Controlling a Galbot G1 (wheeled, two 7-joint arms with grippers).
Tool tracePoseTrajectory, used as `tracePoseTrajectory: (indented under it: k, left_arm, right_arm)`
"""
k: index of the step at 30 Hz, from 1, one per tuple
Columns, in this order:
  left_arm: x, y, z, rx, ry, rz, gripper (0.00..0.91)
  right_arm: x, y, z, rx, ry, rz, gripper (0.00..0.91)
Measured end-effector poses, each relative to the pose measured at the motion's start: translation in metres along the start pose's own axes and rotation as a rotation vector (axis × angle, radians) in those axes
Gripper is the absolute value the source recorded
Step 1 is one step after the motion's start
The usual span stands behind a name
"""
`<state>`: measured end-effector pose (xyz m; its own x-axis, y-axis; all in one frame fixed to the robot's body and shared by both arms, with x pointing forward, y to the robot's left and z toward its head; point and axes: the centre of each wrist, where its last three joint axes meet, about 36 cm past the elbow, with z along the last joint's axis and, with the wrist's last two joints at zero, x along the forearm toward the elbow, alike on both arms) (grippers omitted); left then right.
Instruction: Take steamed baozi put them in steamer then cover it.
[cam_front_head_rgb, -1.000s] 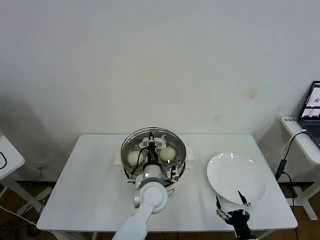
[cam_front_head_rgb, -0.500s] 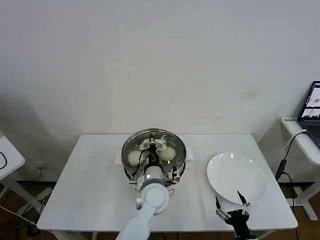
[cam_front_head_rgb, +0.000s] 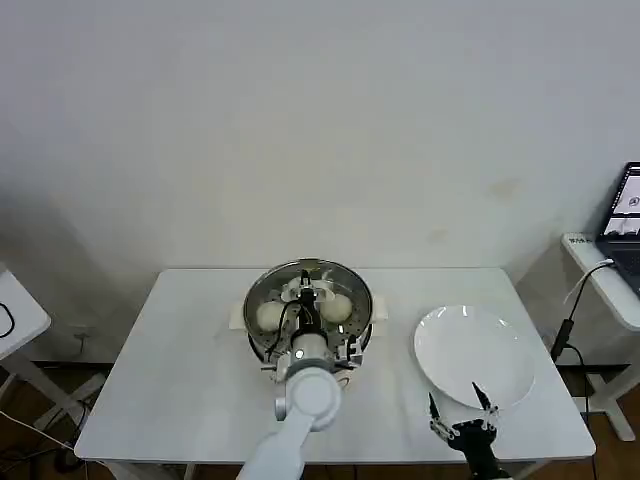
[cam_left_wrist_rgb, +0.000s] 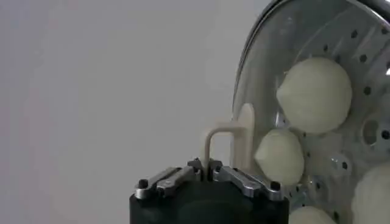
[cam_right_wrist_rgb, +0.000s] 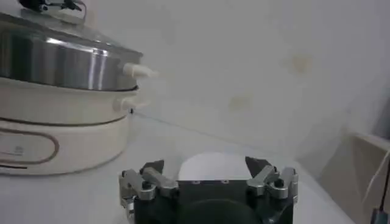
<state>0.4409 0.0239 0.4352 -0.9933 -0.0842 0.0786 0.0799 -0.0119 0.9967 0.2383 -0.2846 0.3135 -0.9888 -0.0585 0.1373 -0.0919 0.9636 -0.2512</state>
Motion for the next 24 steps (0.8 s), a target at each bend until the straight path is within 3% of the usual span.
tracePoseTrajectory:
  k: [24]
  left_arm:
    - [0.023, 0.011, 0.016, 0.049, -0.017, -0.026, 0.907]
  right_arm:
    - [0.000, 0.003, 0.001, 0.003, 0.002, -0.013, 0.907]
